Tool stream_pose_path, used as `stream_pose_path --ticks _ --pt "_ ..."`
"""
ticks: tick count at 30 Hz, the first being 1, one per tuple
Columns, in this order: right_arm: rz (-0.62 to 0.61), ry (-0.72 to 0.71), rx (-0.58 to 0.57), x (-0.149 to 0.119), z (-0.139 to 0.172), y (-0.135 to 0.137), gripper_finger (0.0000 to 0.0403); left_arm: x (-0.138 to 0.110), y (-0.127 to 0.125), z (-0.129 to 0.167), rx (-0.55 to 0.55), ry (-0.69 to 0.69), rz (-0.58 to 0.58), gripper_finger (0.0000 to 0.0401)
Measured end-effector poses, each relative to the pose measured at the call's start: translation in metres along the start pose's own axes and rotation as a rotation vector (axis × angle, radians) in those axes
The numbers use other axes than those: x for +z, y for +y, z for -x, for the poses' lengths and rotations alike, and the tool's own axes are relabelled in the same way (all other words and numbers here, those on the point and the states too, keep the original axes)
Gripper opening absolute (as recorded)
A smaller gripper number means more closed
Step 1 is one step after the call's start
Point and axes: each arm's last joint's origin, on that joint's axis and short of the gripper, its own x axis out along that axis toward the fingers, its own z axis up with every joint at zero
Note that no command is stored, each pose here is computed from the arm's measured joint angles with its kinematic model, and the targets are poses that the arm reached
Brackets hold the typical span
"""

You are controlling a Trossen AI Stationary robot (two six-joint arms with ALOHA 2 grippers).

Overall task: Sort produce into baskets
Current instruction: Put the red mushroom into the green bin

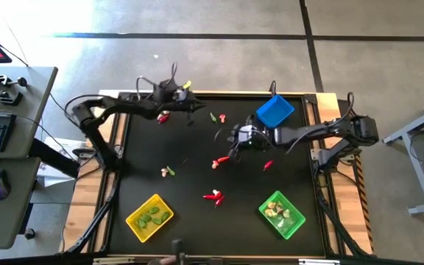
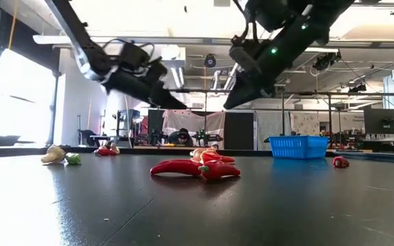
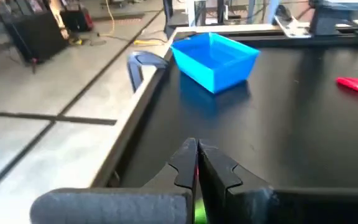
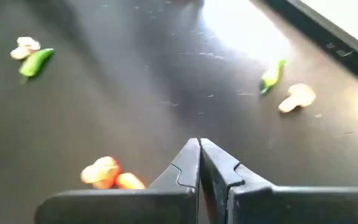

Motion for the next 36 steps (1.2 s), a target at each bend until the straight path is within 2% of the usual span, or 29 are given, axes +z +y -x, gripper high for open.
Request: stream_pose_path --ticks 5,12,17,20,24,27,31,36 --pt "-0.054 -0.051 -0.054 0.007 -0.010 -0.015 0.0000 0.000 -0.022 0.020 -0.004 -0.115 -0.006 0.0000" --pt "-0.086 -0.054 -0.115 0.001 -0.034 -0.024 0.0012 -0.010 -0.047 0.039 -0.029 -0.179 0.020 0.0000" --pt "-0.075 -0.042 -0.249 -0.011 -0.053 -0.027 0.0063 -0.022 -0.062 0.051 -0.046 -0.231 0.067 0.0000" --pt "-0.105 -0.062 -0.325 -0.014 -0.059 -0.032 0.0106 -0.030 -0.069 0.058 -0.014 -0.242 0.086 0.0000" --pt "-0.185 -0.093 -0.343 -0.014 -0.071 -0.043 0.0153 -0.036 -0.073 0.064 0.042 -0.252 0.086 0.0000" --pt "-0.227 -0.119 -0.312 -0.013 -0.081 -0.053 0.0171 -0.039 -0.074 0.066 0.055 -0.244 0.089 0.0000" --pt "-0.328 -0.153 -0.233 -0.011 -0.093 -0.068 0.0176 -0.040 -0.075 0.066 0.055 -0.241 0.091 0.0000" --pt "-0.398 -0.154 -0.255 -0.011 -0.096 -0.086 0.0170 -0.040 -0.075 0.066 0.053 -0.241 0.091 0.0000"
